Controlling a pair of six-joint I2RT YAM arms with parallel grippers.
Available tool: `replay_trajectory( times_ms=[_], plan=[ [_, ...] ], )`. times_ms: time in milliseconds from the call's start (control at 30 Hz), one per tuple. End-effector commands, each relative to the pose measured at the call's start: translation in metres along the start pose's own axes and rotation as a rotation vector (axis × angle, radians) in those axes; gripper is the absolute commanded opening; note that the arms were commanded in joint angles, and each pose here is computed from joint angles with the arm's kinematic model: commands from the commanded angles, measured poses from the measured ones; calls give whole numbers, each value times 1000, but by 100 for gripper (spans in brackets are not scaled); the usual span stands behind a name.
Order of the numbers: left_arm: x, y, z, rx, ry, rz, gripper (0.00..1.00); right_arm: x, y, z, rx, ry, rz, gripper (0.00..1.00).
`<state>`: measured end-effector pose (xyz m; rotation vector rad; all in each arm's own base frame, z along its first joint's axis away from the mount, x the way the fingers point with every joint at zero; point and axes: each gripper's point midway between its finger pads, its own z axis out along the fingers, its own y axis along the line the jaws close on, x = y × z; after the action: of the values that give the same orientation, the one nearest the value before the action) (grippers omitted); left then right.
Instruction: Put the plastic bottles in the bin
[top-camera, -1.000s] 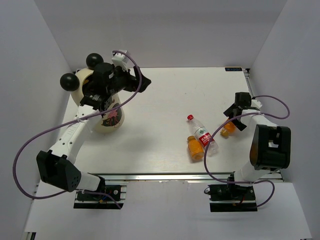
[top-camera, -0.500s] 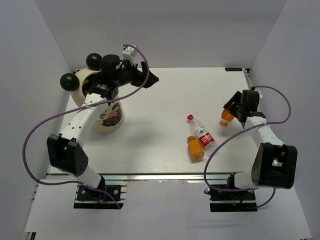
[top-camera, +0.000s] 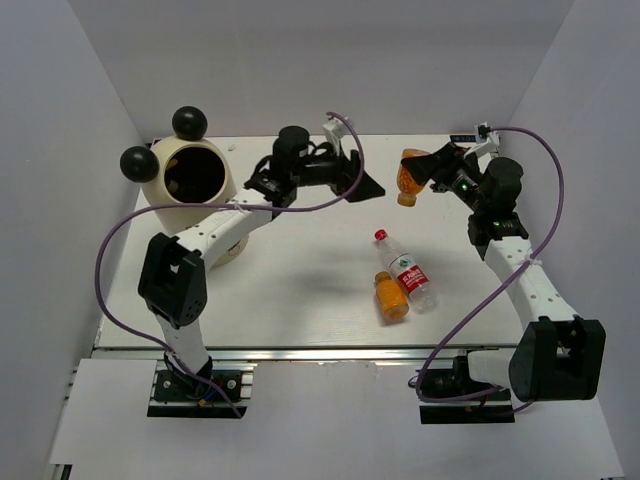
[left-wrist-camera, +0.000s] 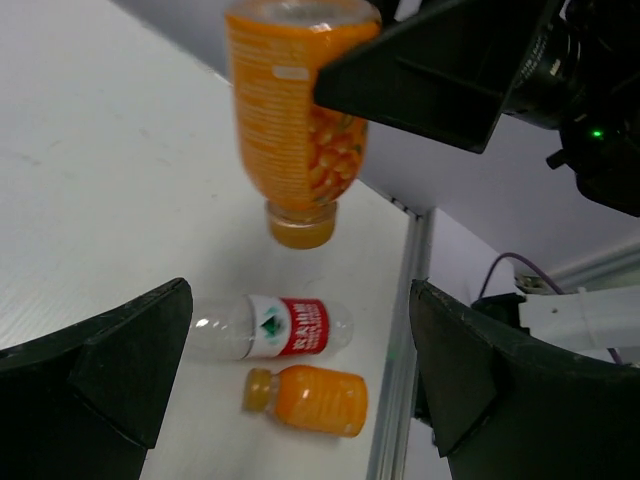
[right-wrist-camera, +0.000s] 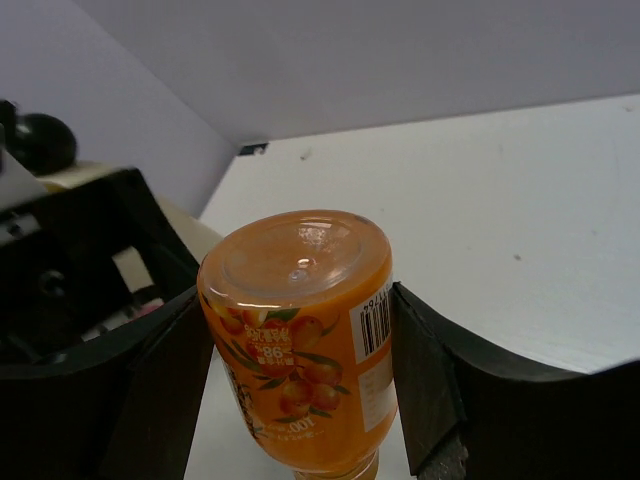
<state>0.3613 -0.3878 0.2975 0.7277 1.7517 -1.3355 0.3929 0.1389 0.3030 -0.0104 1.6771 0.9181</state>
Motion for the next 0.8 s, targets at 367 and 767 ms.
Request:
replay_trajectory(
  times_ms=[367, 767],
  plan=[
    [-23, -64, 47, 213, -116, 54, 98, -70, 81, -2, -170, -207, 158, 50],
    [-27, -68, 51, 227, -112, 66, 60, -64, 84, -3, -200, -193, 199, 52]
  ],
)
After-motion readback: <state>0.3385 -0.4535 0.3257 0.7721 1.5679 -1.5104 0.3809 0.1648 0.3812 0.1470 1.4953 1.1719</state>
